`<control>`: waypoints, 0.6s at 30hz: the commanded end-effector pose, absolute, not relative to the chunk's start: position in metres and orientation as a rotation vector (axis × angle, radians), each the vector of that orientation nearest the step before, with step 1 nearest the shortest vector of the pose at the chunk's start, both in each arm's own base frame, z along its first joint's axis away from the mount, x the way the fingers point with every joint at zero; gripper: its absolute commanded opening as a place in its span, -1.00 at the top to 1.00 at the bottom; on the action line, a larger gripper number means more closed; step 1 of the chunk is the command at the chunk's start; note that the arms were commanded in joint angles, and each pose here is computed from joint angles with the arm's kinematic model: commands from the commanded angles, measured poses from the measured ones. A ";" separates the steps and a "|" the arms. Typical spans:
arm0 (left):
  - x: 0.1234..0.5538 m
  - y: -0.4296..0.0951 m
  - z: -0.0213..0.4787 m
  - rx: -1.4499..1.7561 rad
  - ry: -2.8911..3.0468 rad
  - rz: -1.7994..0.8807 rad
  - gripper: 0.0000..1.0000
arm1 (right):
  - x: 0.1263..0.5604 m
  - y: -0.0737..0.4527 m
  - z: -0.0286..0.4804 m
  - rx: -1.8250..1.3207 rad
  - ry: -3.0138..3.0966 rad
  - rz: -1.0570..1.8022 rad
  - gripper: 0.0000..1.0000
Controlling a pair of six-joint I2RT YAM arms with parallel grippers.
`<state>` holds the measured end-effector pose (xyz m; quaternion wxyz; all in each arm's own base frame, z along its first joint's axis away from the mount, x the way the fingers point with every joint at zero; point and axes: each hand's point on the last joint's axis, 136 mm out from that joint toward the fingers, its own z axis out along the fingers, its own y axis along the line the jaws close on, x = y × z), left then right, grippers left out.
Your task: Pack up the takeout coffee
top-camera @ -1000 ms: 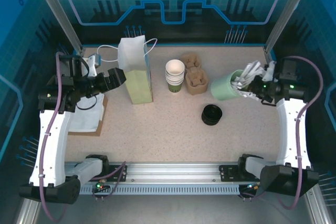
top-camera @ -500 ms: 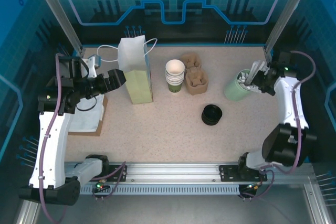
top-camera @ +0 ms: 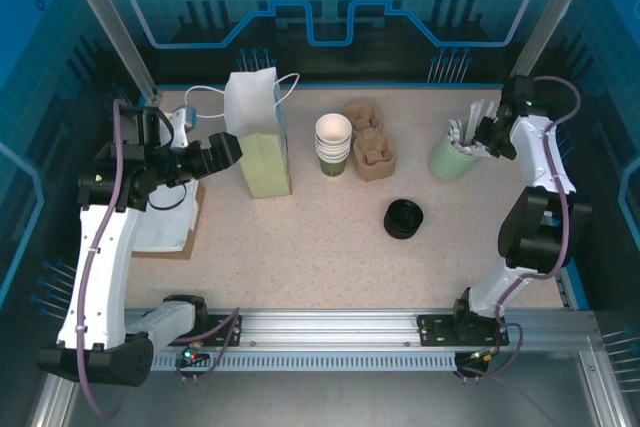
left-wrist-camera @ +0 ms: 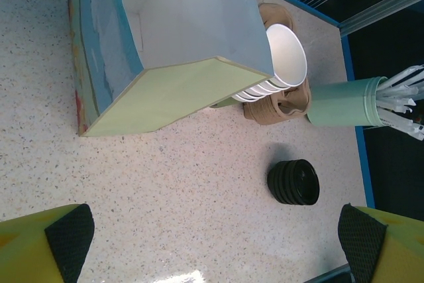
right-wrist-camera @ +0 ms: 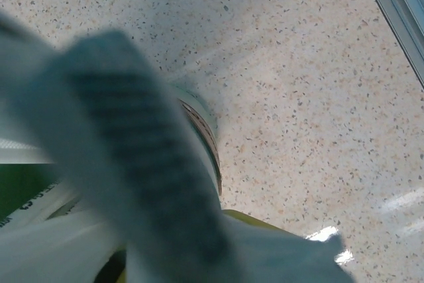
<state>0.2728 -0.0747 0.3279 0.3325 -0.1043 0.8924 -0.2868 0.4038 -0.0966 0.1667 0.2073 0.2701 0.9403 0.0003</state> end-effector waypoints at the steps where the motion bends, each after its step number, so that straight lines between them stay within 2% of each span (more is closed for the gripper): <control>1: 0.272 -0.073 0.322 -0.256 2.347 -0.735 -0.97 | 0.422 -0.092 0.180 0.708 2.567 0.043 0.73; 3: 0.271 -0.073 0.321 -0.258 2.351 -0.732 -0.97 | 0.422 -0.089 0.179 0.695 2.579 0.063 0.59; 8: 0.269 -0.074 0.322 -0.259 2.348 -0.737 -0.97 | 0.416 -0.086 0.183 0.671 2.584 0.069 0.41; 18: 0.261 -0.078 0.330 -0.258 2.322 -0.776 -0.97 | 0.384 -0.092 0.222 0.665 2.452 0.071 -0.01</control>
